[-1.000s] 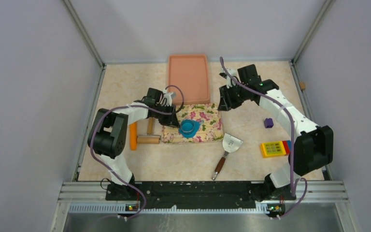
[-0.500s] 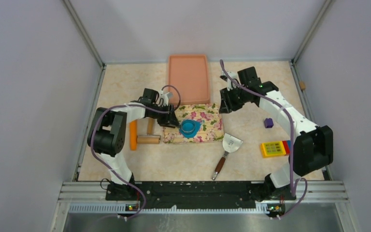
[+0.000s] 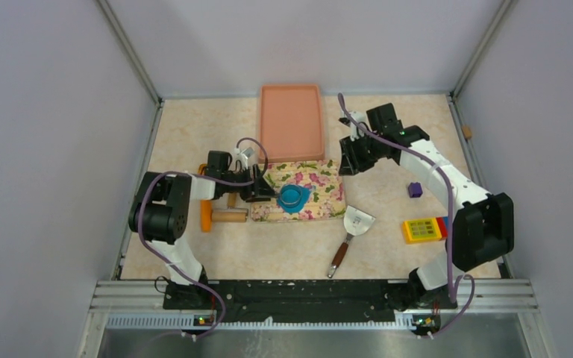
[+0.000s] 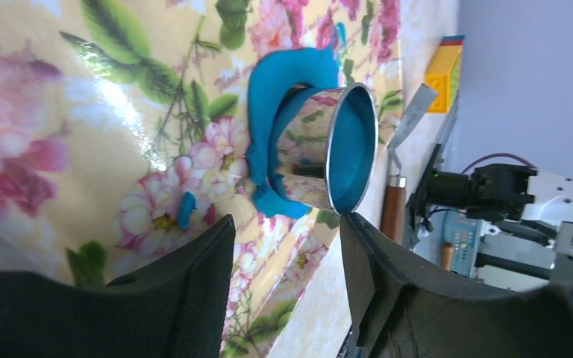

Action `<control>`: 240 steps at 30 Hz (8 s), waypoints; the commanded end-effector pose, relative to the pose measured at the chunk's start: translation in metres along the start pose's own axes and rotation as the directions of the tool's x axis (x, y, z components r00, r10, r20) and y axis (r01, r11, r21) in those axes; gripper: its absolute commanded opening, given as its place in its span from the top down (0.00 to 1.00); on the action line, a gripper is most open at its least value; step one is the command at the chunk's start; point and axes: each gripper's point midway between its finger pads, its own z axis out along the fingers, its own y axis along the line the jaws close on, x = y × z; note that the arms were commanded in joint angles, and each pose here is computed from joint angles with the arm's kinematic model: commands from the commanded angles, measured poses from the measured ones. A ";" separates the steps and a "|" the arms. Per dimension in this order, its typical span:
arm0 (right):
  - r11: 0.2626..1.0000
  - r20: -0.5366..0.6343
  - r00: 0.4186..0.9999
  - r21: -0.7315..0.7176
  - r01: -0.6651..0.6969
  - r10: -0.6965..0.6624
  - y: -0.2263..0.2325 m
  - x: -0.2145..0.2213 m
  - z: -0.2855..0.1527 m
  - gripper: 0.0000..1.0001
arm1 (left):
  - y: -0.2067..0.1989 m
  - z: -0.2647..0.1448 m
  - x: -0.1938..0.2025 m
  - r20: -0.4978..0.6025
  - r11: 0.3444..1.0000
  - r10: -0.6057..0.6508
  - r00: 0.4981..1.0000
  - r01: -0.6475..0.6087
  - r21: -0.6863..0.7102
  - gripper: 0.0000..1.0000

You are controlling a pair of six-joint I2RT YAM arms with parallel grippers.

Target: Roll out the dumpling wrappers from the dough

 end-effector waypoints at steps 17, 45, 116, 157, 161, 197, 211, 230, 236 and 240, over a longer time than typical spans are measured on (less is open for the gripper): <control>0.999 -0.048 0.998 -0.013 -0.032 0.031 -0.016 0.001 0.038 0.73 | -0.012 0.010 -0.019 0.114 0.991 0.034 0.993 -0.048 0.126 0.43; 0.822 -0.028 0.825 -0.114 0.558 -0.564 -0.034 -0.047 0.132 0.73 | -0.023 0.008 -0.010 0.001 0.976 -0.051 0.999 0.050 0.212 0.41; 0.948 -0.044 0.982 -0.272 0.163 -0.181 0.060 -0.018 0.114 0.97 | -0.033 0.019 0.028 -0.066 0.982 0.178 0.982 -0.173 0.074 0.42; 0.977 -0.036 0.985 -0.134 0.164 -0.170 0.089 -0.031 0.112 0.95 | -0.033 0.019 0.026 -0.047 0.978 0.198 0.979 -0.194 0.076 0.45; 0.973 -0.063 0.978 -0.133 0.189 -0.198 0.086 -0.022 0.122 0.69 | -0.031 0.020 0.026 -0.050 0.979 0.193 0.980 -0.189 0.074 0.45; 0.970 -0.185 0.952 -0.057 0.236 -0.243 0.071 0.016 0.161 0.94 | -0.026 0.022 0.027 -0.065 0.984 0.173 0.983 -0.169 0.060 0.45; 0.963 0.004 0.963 -0.006 0.268 -0.268 0.077 -0.049 0.098 1.00 | -0.028 0.020 0.027 -0.064 0.981 0.186 0.981 -0.182 0.065 0.45; 0.975 0.097 0.993 0.203 -0.086 0.068 -0.087 -0.027 0.008 1.00 | -0.024 0.018 0.028 -0.074 0.982 0.189 0.979 -0.187 0.028 0.45; 0.930 0.110 0.968 0.274 -0.246 0.224 -0.141 0.010 -0.009 1.00 | -0.018 0.023 0.022 -0.063 0.988 0.151 0.987 -0.152 -0.020 0.46; 0.903 0.098 0.955 0.309 -0.298 0.282 -0.161 0.034 -0.010 1.00 | -0.016 0.032 0.020 -0.074 0.988 0.147 0.986 -0.150 -0.042 0.46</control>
